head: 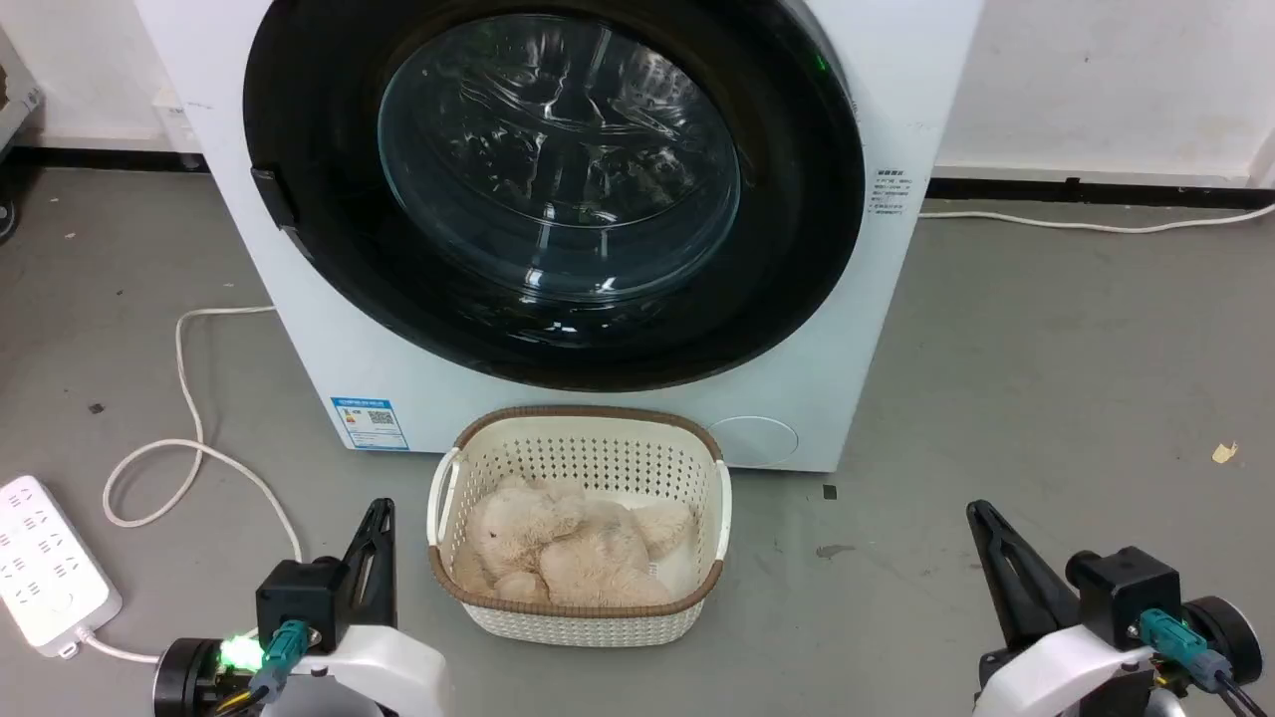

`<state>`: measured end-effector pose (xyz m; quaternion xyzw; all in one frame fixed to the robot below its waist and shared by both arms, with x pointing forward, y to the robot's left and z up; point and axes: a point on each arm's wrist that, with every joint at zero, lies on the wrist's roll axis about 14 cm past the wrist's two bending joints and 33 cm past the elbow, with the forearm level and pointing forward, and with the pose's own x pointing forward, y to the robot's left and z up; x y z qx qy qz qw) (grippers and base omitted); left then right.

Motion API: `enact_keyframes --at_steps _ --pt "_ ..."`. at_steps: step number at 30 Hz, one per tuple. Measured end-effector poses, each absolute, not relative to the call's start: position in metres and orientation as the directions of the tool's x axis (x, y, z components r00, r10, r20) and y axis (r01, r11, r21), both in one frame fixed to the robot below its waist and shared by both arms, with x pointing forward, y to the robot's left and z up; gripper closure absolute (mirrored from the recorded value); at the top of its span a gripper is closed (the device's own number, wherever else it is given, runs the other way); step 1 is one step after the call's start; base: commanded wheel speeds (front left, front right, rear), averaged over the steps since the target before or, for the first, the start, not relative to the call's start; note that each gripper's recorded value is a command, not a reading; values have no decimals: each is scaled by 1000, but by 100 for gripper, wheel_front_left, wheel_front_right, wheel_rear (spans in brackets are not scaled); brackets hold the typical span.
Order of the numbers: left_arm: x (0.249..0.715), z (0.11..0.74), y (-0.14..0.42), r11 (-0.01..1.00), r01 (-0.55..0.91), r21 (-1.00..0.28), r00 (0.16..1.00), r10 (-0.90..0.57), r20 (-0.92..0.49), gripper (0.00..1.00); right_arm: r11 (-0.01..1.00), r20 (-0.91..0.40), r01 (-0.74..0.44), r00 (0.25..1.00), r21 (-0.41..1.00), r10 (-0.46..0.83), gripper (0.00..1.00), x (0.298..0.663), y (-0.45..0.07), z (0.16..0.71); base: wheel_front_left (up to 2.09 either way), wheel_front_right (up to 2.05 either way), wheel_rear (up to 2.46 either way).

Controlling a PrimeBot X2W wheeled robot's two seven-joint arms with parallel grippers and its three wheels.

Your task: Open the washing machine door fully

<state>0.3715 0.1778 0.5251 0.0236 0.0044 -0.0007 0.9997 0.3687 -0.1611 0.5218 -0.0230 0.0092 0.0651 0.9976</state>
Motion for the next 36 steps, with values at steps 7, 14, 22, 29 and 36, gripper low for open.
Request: enact_keyframes --at_steps 7,14,22,29,36 --pt "372 525 178 999 2 47 1000 -1 -9 100 990 -21 -130 991 -45 130 100 369 -161 522 0 0 0" --pt "372 525 178 999 2 47 1000 -1 -9 100 990 -21 -130 991 -45 129 100 369 -161 522 0 0 0" --pt "372 525 178 999 2 47 1000 -1 -9 100 990 -21 -131 991 -45 130 100 369 -161 522 0 0 0" --pt "372 525 178 999 1 47 1000 -1 -9 100 990 -22 -131 991 -45 130 100 369 -161 522 0 0 0" --pt "372 525 178 999 2 47 1000 -1 -9 100 990 -21 -131 991 -45 130 100 369 -161 522 0 0 0"
